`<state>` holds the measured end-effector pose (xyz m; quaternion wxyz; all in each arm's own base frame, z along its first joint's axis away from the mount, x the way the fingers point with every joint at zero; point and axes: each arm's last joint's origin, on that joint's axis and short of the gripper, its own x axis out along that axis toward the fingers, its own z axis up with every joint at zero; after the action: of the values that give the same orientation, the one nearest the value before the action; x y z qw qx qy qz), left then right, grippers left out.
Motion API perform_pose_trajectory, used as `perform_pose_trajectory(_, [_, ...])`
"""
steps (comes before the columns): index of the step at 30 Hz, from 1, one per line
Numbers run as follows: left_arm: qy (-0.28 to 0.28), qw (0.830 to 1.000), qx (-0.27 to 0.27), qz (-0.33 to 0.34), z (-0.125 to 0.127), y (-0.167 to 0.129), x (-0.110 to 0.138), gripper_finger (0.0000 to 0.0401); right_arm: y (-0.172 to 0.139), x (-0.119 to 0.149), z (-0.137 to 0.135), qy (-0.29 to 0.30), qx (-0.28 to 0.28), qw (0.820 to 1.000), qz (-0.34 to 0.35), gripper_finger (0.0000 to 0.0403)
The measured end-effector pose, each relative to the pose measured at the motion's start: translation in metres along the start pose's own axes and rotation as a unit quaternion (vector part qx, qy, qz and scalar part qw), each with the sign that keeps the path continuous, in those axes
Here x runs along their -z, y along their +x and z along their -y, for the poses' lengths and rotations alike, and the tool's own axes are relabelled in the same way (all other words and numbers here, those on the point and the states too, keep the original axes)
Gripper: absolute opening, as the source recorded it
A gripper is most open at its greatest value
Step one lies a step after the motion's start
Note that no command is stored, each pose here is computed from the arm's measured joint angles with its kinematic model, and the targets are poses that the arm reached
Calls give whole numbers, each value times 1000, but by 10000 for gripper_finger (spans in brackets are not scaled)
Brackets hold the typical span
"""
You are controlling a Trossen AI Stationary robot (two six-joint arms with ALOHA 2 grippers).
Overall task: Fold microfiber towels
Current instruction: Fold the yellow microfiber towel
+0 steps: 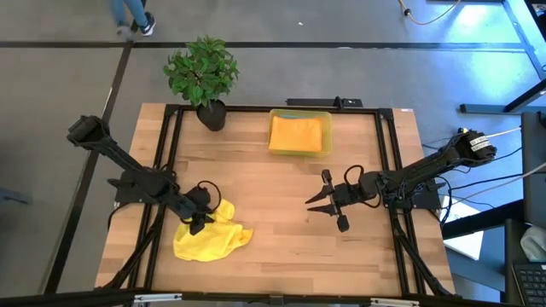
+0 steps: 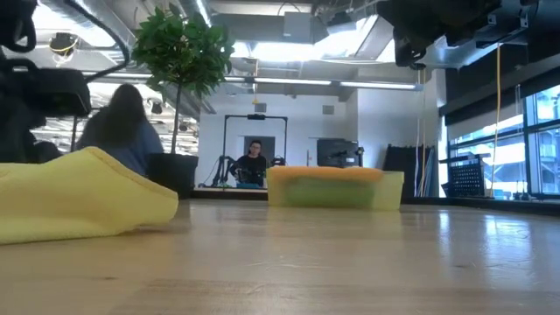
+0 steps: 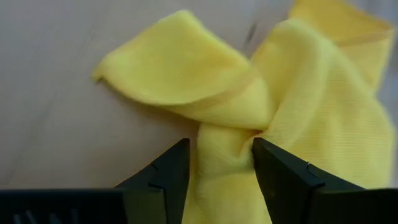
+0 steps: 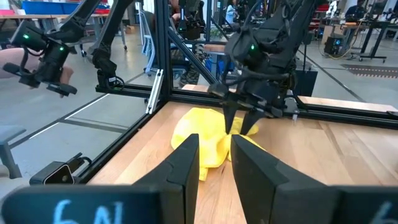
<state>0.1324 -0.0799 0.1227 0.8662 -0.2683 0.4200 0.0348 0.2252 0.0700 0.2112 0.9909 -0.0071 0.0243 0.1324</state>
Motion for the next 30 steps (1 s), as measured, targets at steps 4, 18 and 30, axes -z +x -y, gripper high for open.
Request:
perform_pose_trajectory(4, [16, 1000, -20, -14, -4, 6, 1, 163, 0, 0, 0, -1, 0, 1000, 0, 94])
perform_pose_trajectory(18, [213, 970, -61, 99, 23, -3, -28, 5, 0, -2, 2, -27, 36, 999, 9, 94])
perform_pose_trajectory(30, [433, 845, -141, 279, 102, -56, -106, 0, 0, -6, 2, -51, 38, 997, 34, 94])
